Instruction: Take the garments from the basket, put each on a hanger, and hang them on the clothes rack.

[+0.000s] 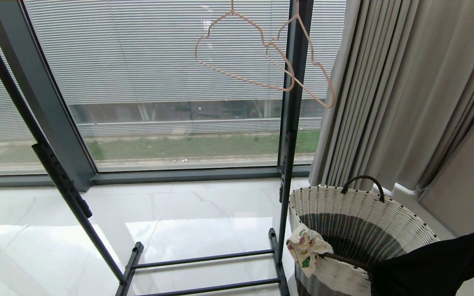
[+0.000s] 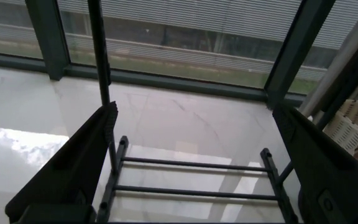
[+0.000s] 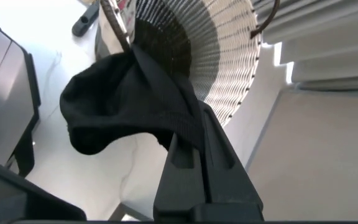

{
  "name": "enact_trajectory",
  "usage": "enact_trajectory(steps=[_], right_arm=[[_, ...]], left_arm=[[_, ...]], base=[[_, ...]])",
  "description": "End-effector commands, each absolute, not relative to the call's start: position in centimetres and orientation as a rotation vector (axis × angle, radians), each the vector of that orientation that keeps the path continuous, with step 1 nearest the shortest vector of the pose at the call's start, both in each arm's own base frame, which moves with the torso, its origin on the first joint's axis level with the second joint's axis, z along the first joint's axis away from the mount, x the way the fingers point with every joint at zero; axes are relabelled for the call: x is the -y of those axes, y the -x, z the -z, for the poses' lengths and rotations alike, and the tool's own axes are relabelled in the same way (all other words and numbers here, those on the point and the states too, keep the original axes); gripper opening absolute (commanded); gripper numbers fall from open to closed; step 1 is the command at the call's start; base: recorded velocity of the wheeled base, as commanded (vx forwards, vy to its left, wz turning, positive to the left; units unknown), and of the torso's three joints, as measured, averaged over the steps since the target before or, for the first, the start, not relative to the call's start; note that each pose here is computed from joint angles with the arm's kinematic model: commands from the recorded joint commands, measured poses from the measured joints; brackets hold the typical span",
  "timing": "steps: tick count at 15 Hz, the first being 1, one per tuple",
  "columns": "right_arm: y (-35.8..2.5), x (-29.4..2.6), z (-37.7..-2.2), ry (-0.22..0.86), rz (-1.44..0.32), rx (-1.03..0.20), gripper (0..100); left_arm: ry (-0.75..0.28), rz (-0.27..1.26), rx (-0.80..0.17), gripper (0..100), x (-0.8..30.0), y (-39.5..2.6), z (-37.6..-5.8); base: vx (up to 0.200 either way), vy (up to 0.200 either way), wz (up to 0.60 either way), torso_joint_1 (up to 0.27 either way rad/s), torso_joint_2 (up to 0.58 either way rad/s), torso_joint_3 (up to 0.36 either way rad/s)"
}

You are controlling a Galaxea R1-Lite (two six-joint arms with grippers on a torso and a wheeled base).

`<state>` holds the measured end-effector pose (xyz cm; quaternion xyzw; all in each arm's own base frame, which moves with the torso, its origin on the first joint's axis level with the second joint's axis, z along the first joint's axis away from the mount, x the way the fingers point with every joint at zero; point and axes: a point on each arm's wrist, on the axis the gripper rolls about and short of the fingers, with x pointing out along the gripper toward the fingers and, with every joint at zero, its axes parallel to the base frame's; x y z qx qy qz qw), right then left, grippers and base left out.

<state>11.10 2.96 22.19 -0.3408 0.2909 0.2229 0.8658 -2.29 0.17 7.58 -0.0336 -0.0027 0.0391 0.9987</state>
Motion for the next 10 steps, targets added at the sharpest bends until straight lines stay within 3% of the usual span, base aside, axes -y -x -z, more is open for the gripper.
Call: enact_trajectory(steps=[1,2,6,10], right_arm=[[-10.61,-3.09,-22.54,0.72,-0.48,-0.576,0],[-10.58,-3.19,-22.5,0.723,-0.489,-0.574,0],[-10.61,-3.27,-22.39,0.725,-0.498,-0.578,0],[-10.59,-3.34,-22.39,0.729,-0.504,-0.576,0]], left_arm=[[0.045,-0.07,0.005,100,-0.14,2.29,-7.58],[-0.015,-0.012,0.003,100,-0.01,2.28,-7.58],[-0.02,-0.012,0.004,100,-0.01,2.28,-7.6],[-0.02,-0.012,0.004,100,-0.01,2.28,-7.6]], base=[[0.0,0.0,0.0,0.0,0.0,0.0],[0.0,0.0,0.0,0.0,0.0,0.0],[0.0,0.0,0.0,0.0,0.0,0.0],[-0.2,0.0,0.0,0.001,0.01,0.001]])
